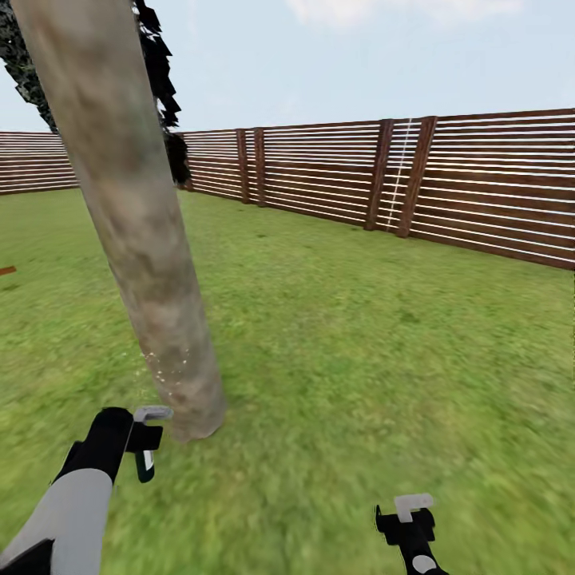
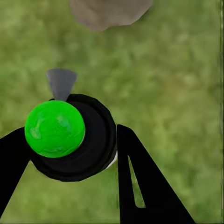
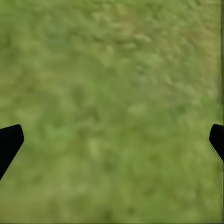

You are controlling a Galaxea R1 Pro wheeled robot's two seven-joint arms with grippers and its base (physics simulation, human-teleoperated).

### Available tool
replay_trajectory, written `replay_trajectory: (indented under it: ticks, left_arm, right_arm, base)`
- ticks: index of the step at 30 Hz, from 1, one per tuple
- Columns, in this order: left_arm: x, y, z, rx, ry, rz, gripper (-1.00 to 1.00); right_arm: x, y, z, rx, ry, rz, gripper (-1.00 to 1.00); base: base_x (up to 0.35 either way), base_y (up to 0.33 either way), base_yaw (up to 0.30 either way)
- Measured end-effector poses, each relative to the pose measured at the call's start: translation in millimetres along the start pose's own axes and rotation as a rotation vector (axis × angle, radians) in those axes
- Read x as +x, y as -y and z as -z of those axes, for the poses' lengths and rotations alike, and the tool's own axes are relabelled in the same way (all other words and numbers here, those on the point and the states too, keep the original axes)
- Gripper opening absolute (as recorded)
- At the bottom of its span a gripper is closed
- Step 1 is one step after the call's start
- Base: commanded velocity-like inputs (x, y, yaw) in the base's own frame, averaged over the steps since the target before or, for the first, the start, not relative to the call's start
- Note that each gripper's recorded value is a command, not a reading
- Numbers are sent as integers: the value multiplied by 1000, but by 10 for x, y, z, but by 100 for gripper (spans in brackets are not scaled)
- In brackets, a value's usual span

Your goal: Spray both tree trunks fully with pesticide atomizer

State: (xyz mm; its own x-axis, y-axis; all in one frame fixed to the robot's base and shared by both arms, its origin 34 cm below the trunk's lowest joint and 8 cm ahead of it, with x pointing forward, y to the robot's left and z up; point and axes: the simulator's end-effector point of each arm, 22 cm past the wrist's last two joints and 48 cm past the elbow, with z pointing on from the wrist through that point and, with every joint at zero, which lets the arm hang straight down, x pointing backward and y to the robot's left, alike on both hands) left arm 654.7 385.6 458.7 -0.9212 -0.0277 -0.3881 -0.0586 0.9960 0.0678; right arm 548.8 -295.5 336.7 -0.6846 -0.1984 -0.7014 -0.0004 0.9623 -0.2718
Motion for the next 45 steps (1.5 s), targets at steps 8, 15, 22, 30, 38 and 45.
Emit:
replay_trajectory:
  ticks: [8,15,22,30,38,45]
  left_arm:
    - [-45,48,12,4,4,-2,-100]
    - [-29,-6,15,-1,1,7,-100]
    - [-419,50,174,4,54,15,-100]
    - [-1534,-62,902,4,167,103,-100]
    - [-1502,-178,965,-19,122,121,-100]
    - [-1498,-108,949,-10,120,117,-100]
  right_arm:
    - [0,-11,1,-1,0,-1,100]
    - [-1,-11,2,-2,0,-1,100]
    - [-4,-2,0,1,1,-2,100]
    - [-6,5,0,2,2,-3,100]
    - [6,3,3,2,-1,-1,100]
    - [-1,4,0,2,0,-1,100]
  base:
    - [-116,-276,0]
    - [-24,-276,28]
    - [-45,-278,260]
    - [12,-79,168]
    - [56,-85,0]
    - [99,-252,0]
